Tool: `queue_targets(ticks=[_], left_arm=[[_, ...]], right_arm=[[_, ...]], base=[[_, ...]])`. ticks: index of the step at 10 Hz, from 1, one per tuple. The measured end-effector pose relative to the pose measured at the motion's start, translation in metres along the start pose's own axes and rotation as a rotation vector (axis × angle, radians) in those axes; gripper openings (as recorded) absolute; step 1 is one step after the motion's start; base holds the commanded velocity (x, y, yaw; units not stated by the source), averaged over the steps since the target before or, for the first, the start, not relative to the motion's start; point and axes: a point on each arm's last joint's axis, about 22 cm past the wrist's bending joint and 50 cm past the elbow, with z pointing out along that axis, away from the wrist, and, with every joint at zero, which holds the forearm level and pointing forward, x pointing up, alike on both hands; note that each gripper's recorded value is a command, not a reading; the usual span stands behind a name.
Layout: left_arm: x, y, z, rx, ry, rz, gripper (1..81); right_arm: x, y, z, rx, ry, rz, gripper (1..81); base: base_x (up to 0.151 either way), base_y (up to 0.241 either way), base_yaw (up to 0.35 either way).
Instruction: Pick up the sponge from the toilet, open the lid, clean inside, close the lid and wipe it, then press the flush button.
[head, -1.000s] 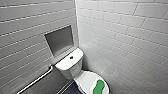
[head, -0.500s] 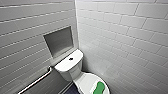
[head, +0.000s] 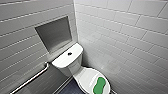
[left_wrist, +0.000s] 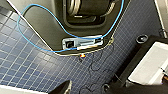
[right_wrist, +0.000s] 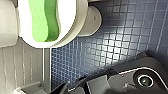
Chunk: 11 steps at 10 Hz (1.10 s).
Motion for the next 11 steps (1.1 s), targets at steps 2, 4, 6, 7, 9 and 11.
queue_targets(ticks=[2,4,6,7,9,11], left_arm=[[0.012,0.001,0.008,-0.003,0.006,0.002,81.1],[0.035,-0.007,0.018,0.01,0.029,0.015,81.1],[0.056,-0.02,0.027,0.031,0.048,0.027,81.1],[0.068,-0.021,0.034,0.032,0.058,0.034,81.1],[0.092,-0.023,0.047,0.032,0.08,0.047,81.1],[0.107,-0.032,0.058,0.037,0.093,0.055,81.1]], right_arm=[[0.043,-0.015,0.008,0.02,0.053,-0.008,81.1],[0.065,-0.04,0.024,0.058,0.074,-0.031,81.1],[0.096,-0.062,0.031,0.089,0.108,-0.062,81.1],[0.112,-0.072,0.034,0.102,0.127,-0.078,81.1],[0.131,-0.086,0.04,0.123,0.148,-0.102,81.1],[0.146,-0.098,0.049,0.145,0.167,-0.122,81.1]], base=[[0.0,0.0,0.0],[0.0,0.0,0.0],[0.0,0.0,0.0],[0.0,0.0,0.0],[0.0,0.0,0.0],[0.0,0.0,0.0]])
